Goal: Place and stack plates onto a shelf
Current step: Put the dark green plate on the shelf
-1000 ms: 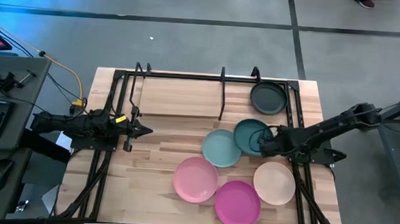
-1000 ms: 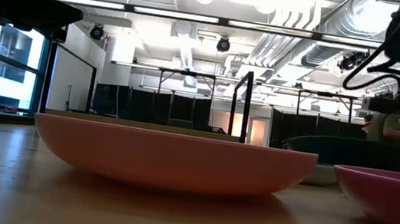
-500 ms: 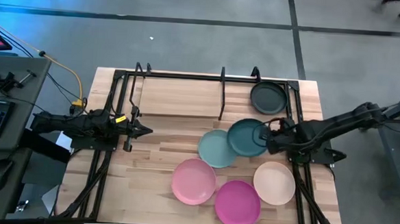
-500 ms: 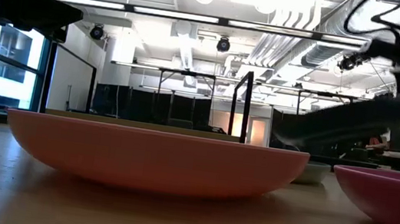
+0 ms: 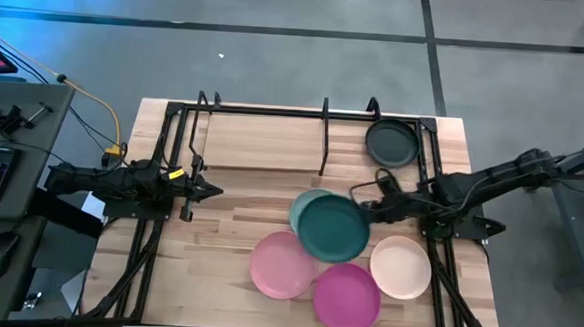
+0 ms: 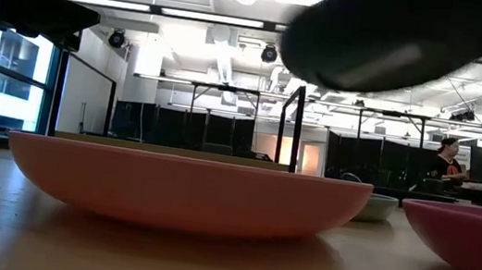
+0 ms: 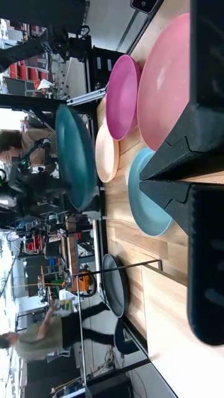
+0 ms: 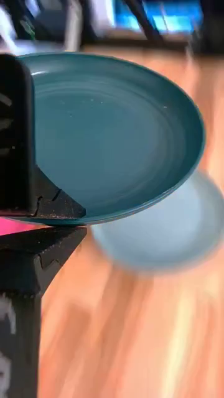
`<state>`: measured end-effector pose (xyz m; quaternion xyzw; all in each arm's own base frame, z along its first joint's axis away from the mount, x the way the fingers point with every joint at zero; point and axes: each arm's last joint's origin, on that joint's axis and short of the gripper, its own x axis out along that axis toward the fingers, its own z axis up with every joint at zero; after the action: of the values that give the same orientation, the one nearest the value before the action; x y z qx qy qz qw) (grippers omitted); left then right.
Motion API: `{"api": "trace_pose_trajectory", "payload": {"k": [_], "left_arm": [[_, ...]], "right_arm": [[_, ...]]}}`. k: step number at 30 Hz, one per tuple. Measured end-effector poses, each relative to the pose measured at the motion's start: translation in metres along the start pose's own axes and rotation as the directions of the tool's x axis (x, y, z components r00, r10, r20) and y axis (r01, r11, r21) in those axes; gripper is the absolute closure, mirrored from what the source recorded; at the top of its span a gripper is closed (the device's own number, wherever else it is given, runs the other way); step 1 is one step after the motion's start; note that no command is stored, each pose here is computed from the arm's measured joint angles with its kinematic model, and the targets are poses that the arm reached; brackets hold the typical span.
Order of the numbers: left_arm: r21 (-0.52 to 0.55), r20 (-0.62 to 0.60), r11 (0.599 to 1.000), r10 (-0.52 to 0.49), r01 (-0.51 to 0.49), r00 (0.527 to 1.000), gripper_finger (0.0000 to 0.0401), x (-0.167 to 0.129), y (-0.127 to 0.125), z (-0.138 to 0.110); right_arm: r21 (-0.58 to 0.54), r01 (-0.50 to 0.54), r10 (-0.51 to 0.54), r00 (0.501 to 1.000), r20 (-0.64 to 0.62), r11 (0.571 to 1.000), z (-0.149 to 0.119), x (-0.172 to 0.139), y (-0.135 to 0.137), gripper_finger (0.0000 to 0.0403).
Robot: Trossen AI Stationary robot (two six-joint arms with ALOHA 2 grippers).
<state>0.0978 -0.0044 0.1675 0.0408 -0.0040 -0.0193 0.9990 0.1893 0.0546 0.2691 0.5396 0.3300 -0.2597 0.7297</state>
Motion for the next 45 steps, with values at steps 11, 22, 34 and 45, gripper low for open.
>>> {"api": "trace_pose_trajectory", "payload": {"k": [11, 22, 34, 45], "left_arm": [[0.000, 0.000, 1.000, 0.000, 0.000, 1.000, 0.0400, 0.000, 0.000, 0.000], [0.000, 0.000, 1.000, 0.000, 0.000, 1.000, 0.0400, 0.000, 0.000, 0.000], [0.000, 0.001, 1.000, 0.000, 0.000, 1.000, 0.0400, 0.000, 0.000, 0.000], [0.000, 0.001, 1.000, 0.000, 0.000, 1.000, 0.0400, 0.000, 0.000, 0.000]], "right_arm": [[-0.042, -0.106, 0.113, 0.961, 0.253, 0.993, 0.054, 0.067, 0.063, 0.0403], [0.094, -0.007, -0.043, 0.851, 0.523, 0.996, 0.107, 0.124, 0.109, 0.0403], [0.499, -0.112, -0.242, 0.770, 0.591, 0.859, 0.082, 0.167, 0.077, 0.0403], [0.585, -0.187, -0.281, 0.737, 0.615, 0.789, 0.081, 0.198, 0.060, 0.0403]]}}
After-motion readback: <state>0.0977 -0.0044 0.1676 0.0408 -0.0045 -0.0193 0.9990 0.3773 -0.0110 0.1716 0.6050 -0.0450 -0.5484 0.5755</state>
